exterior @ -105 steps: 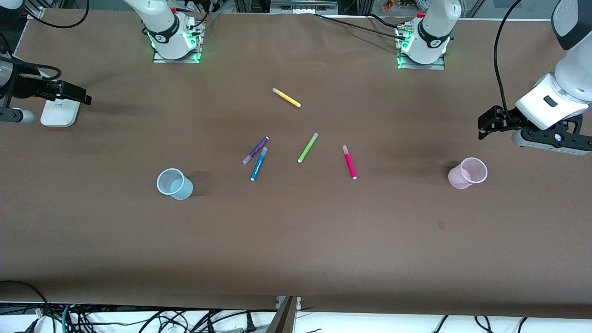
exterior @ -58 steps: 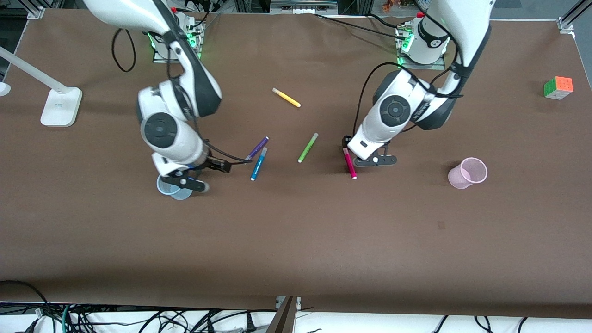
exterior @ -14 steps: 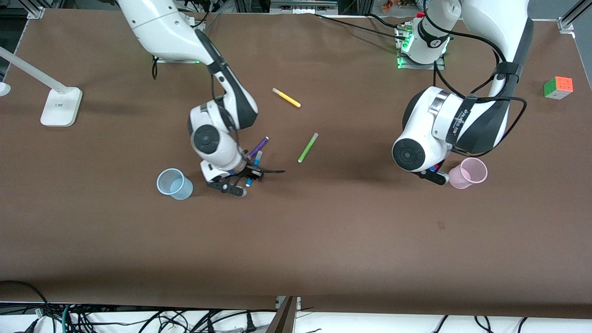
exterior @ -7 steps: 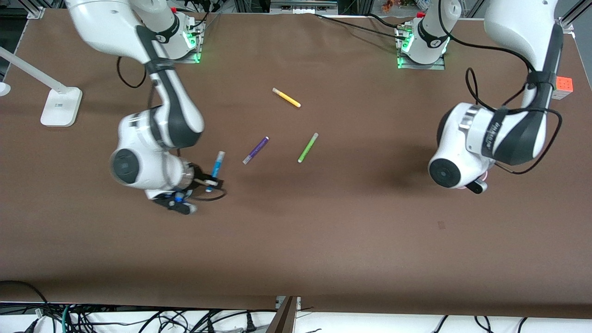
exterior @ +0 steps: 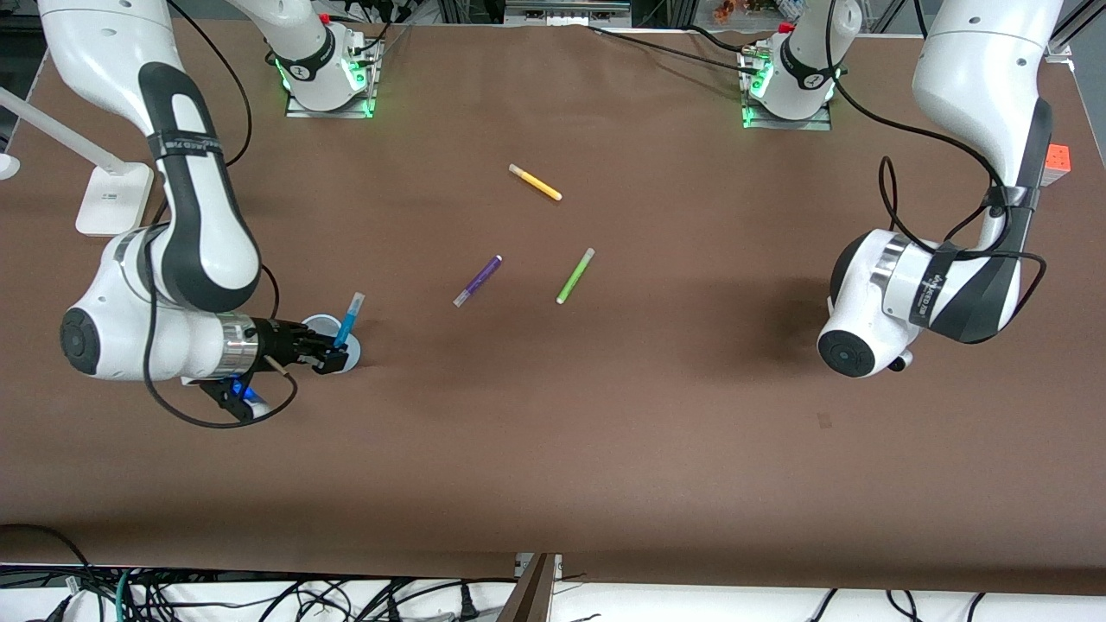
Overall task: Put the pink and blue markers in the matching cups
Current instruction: 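Carry the blue marker to the blue cup while the left gripper carries pink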
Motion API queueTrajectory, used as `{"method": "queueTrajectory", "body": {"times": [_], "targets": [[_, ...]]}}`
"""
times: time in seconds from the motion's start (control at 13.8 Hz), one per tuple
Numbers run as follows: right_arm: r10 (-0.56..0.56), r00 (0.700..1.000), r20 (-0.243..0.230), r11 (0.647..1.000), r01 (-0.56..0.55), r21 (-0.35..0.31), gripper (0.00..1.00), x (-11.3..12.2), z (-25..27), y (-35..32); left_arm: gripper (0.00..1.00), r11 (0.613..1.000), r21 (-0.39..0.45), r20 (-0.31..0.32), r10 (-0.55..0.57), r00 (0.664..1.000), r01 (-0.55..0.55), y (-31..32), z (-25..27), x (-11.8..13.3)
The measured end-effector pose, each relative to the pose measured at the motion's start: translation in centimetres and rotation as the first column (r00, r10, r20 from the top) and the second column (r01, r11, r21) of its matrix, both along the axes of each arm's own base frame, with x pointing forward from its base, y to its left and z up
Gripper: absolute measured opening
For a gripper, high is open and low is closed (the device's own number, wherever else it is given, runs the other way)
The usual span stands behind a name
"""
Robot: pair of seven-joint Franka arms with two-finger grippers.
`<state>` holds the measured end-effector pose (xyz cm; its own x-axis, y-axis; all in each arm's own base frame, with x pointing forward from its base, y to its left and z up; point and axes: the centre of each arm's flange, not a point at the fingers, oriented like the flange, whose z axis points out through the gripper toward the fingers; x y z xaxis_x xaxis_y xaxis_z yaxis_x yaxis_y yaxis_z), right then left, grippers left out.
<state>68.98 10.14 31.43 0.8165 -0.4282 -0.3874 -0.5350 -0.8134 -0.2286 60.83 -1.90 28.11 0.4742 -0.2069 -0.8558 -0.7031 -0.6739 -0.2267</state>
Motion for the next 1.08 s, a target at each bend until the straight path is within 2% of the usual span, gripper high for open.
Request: {"method": "queueTrajectory", "body": {"times": [0.22,0.58,0.87,1.01,1.08], "targets": [[-0.047,0.996,-0.076,0.998,0.05,0.045,0.24,-0.2,-2.1,-2.6,0.17,1.0,-0.014,0.012,-0.015,1.0,0.015,-0.2,-0.5,0.1],[-0.03,0.983,-0.182,0.997,0.043,0.071,0.24,-1.4,-3.2,-3.6,0.17,0.999,-0.023,-0.001,-0.025,1.0,0.025,-0.2,-1.8,-0.2],[-0.048,0.978,-0.205,0.993,0.069,0.096,0.24,-1.6,-4.2,-7.5,0.17,0.999,-0.025,-0.007,-0.023,1.0,0.023,-0.2,-2.0,-0.4],[-0.073,0.973,-0.219,0.984,0.106,0.143,0.24,-1.5,-5.6,-8.8,0.21,1.0,-0.018,0.002,-0.017,1.0,0.017,-0.3,-2.1,-0.4],[-0.083,0.97,-0.228,0.98,0.121,0.161,0.24,-1.5,-6.4,-9.1,0.27,1.0,-0.013,0.008,-0.014,1.0,0.014,-0.4,-2.1,-0.5]]}}
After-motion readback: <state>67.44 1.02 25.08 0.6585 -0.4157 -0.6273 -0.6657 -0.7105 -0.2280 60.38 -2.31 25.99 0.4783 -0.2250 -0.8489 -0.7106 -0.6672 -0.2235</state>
